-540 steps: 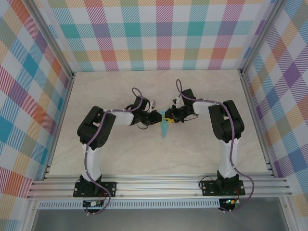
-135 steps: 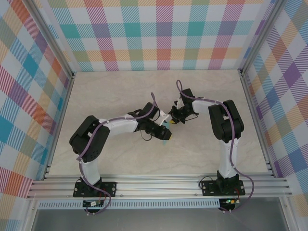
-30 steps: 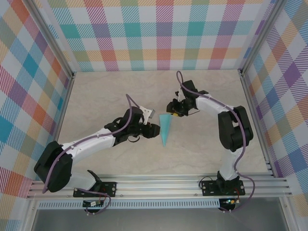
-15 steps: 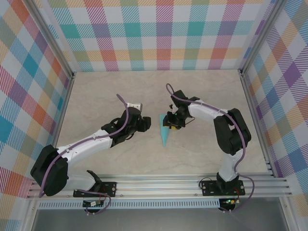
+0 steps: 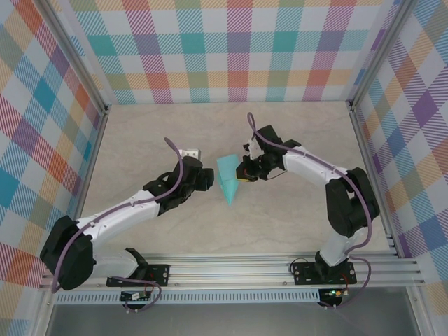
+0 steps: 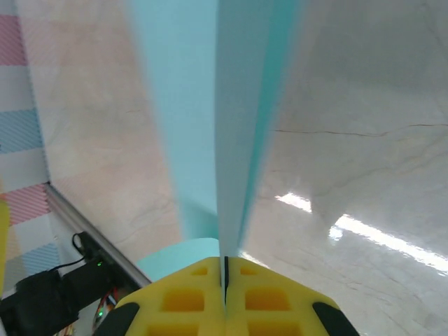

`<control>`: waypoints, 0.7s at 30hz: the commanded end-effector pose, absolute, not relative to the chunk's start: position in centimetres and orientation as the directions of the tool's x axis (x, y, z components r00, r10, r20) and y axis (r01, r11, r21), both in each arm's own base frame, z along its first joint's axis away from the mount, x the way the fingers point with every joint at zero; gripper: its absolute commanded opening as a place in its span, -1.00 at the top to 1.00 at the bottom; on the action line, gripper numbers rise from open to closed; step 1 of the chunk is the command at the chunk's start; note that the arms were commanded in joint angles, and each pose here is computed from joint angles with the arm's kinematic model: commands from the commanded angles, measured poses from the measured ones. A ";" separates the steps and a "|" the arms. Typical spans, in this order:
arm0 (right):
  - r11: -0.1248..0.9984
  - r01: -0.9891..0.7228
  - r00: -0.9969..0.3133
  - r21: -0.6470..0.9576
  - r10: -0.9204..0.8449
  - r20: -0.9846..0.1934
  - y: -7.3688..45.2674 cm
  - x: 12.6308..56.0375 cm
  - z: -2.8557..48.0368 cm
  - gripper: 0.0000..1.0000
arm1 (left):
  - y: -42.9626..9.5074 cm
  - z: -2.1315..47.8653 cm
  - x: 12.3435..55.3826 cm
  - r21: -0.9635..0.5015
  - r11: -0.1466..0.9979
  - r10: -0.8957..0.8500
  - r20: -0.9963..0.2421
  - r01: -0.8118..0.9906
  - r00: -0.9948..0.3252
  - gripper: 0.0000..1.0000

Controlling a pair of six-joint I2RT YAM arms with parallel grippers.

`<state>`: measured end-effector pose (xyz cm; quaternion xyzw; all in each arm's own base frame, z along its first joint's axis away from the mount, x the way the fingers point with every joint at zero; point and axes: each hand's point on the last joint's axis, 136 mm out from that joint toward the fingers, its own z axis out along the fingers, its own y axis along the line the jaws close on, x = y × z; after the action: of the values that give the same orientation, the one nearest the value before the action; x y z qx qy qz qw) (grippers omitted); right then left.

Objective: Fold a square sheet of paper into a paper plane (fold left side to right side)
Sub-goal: Pick up the paper plane at the center of the table, then place the paper plane at the center of the table.

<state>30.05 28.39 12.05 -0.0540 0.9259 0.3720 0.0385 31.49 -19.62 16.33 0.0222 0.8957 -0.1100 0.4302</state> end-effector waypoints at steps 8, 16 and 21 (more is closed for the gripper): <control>0.748 -0.076 -0.994 0.660 -0.106 0.006 25.5 30.2 4.5 0.94 | -17.5 18.0 31.5 -0.158 0.985 -0.088 -0.805 0.070 -0.587 -0.39; 0.901 -0.098 -0.995 0.422 -0.085 -0.050 20.8 31.0 4.8 0.22 | -17.5 18.3 31.6 -0.149 0.986 -0.080 -0.810 0.072 -0.581 -0.40; 0.954 -0.118 -0.990 0.277 -0.093 -0.104 18.8 30.5 7.4 0.07 | -17.6 18.4 31.8 -0.152 0.986 -0.083 -0.814 0.073 -0.575 -0.45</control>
<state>30.66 20.34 4.85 -0.0356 0.9789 0.2004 0.0154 31.34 -18.19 17.32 0.0090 0.8910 -0.0876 0.4454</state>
